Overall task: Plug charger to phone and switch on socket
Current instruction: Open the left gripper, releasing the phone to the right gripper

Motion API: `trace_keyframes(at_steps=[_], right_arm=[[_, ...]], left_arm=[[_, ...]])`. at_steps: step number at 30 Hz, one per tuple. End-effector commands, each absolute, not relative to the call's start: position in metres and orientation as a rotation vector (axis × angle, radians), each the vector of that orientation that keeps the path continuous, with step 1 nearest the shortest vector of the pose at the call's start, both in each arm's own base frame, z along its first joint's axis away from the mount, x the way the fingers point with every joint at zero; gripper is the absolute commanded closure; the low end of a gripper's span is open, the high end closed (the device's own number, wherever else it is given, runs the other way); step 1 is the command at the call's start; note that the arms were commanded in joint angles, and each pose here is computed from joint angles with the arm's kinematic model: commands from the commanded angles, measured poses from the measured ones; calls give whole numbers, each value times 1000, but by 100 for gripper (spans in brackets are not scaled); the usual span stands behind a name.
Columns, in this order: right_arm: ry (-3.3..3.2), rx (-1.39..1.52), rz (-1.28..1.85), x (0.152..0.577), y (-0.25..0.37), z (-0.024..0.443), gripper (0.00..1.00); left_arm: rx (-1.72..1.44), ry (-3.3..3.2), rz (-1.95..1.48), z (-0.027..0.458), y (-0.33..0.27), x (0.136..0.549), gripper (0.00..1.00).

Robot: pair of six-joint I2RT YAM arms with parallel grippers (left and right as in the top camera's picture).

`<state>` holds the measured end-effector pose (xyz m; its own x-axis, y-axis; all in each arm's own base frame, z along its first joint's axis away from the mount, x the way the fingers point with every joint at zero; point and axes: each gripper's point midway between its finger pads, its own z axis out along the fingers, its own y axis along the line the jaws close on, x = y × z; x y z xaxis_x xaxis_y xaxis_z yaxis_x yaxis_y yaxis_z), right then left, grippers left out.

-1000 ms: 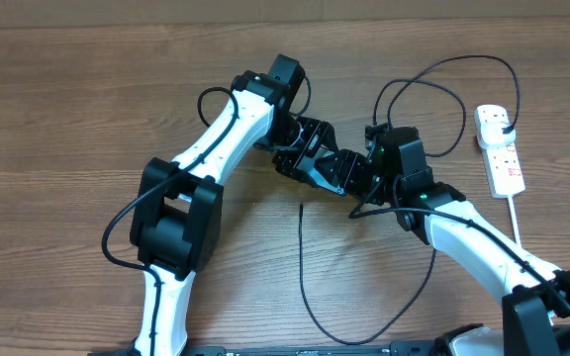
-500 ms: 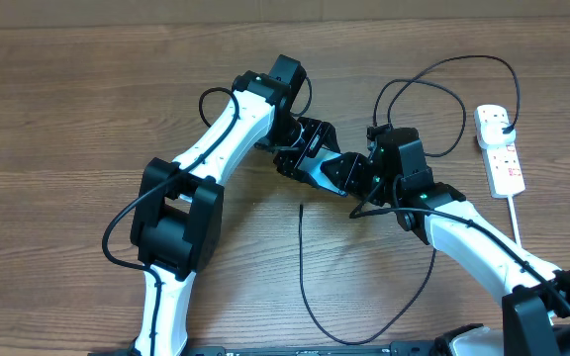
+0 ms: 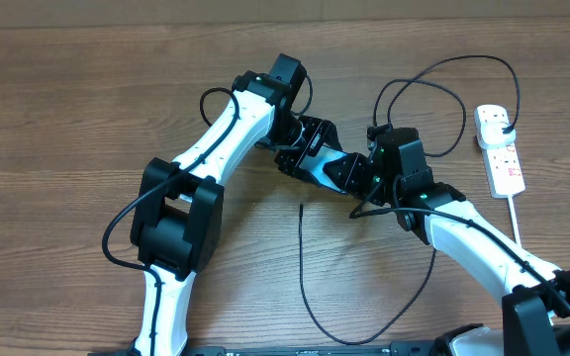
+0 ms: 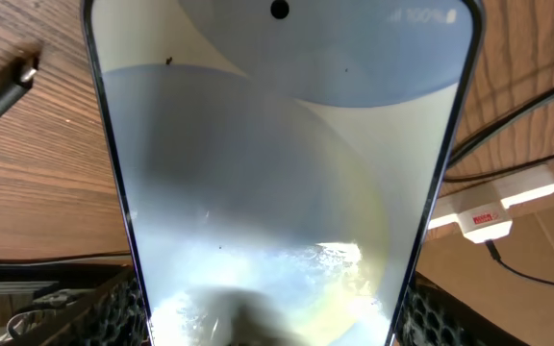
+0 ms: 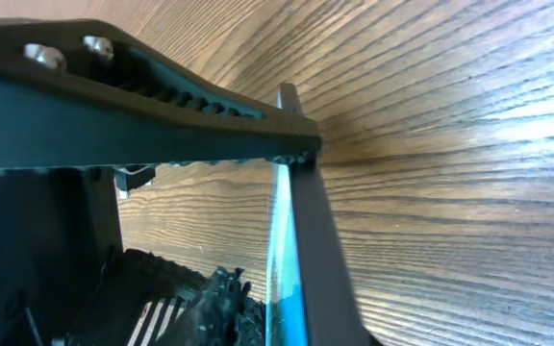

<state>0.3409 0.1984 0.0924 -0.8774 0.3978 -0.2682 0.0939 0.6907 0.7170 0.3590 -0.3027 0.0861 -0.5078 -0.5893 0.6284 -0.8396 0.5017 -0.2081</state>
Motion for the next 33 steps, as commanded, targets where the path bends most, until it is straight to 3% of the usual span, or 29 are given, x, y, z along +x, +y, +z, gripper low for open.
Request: trace_keyframes(at_steps=[1, 19, 28, 29, 31, 32, 33], right_arm=[[2480, 363, 1026, 345, 201, 98, 79], [2488, 374, 1009, 344, 199, 96, 94], [2488, 374, 1009, 344, 199, 96, 96], [2488, 374, 1009, 344, 199, 96, 96], [2488, 374, 1010, 344, 199, 96, 96], [2488, 374, 1010, 344, 199, 96, 96], [2488, 374, 1010, 344, 199, 96, 96]], left_arm=[[1139, -2231, 737, 100, -317, 357, 96], [1144, -2240, 732, 98, -316, 357, 96], [1144, -2241, 731, 98, -316, 357, 96], [1145, -2242, 731, 98, -316, 357, 88], [1145, -2257, 726, 97, -314, 358, 61], [1143, -2268, 725, 96, -313, 359, 35], [1139, -2277, 725, 95, -313, 359, 20]])
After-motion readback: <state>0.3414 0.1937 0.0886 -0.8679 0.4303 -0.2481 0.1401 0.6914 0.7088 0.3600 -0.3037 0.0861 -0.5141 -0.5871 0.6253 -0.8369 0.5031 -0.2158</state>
